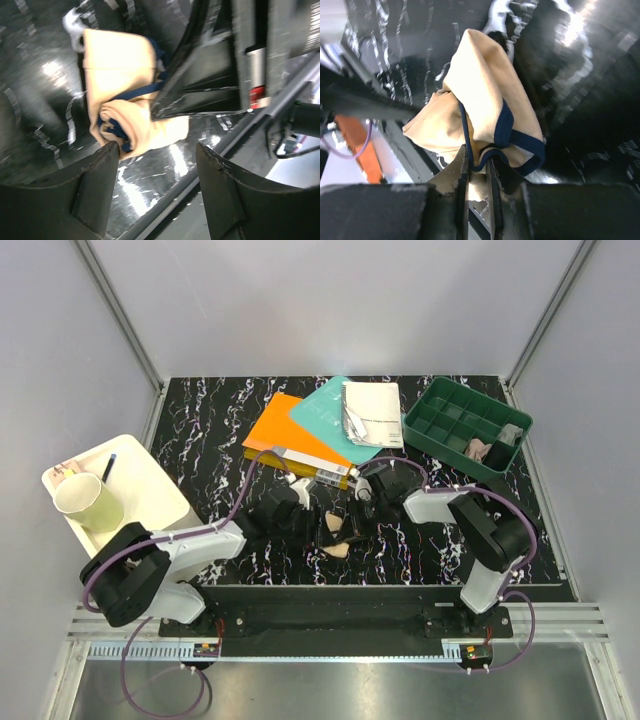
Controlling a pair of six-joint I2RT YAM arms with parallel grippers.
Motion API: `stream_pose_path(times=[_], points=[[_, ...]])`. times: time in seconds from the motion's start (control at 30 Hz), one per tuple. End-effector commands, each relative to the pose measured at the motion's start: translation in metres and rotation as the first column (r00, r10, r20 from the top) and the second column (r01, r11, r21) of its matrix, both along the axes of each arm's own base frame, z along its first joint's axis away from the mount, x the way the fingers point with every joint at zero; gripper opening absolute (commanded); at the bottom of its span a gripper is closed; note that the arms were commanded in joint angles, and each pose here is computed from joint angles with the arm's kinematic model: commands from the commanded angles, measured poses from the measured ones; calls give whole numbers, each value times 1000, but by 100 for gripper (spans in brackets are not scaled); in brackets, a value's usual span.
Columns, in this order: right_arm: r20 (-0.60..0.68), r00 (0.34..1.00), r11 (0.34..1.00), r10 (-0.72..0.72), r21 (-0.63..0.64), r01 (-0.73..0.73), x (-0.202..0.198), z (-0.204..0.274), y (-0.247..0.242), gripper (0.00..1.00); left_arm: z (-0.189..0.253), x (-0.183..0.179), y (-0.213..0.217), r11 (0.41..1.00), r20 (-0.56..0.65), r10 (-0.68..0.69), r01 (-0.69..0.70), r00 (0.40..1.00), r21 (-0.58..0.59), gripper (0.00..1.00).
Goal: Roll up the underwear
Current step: Roll the underwear to the corner of the board.
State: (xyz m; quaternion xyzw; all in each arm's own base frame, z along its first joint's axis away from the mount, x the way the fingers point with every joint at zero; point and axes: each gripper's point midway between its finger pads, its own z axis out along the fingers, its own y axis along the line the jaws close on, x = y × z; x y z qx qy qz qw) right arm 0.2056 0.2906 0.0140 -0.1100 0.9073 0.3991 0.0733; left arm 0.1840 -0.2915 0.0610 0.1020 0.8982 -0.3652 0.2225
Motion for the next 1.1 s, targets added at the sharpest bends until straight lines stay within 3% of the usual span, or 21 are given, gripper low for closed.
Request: stream_pose_path(times=[0.0, 0.43, 0.63, 0.77, 0.8, 0.9, 0.97, 1.07], points=[[-38, 995, 990, 93, -105, -96, -21, -43, -21, 15, -6, 11, 14, 998, 24, 59, -60, 998, 22, 65], [-79, 991, 991, 109, -71, -115, -25, -46, -19, 14, -11, 22, 18, 1000, 58, 19, -18, 998, -19, 65], [-90, 990, 991, 112, -61, -118, -25, -46, -19, 14, -22, 17, 15, 999, 33, -4, 6, 999, -46, 51], [-86, 990, 992, 111, -54, -116, -23, -44, -18, 15, -29, 14, 12, 998, 18, -11, 13, 1000, -66, 34], [-85, 991, 992, 107, -54, -111, -22, -43, -18, 16, -30, 13, 11, 997, 14, -16, 17, 1000, -70, 21], [-71, 993, 993, 93, -66, -98, -16, -37, -19, 35, -32, 13, 9, 997, 6, -24, 25, 1000, -67, 0], [-58, 995, 992, 87, -88, -92, -15, -26, -22, 52, -33, 12, 11, 998, -5, -28, 27, 1000, -54, 0], [9, 998, 983, 65, -170, -63, -4, -4, -33, 60, -32, 14, 14, 1000, -27, -24, 24, 999, -5, 0]])
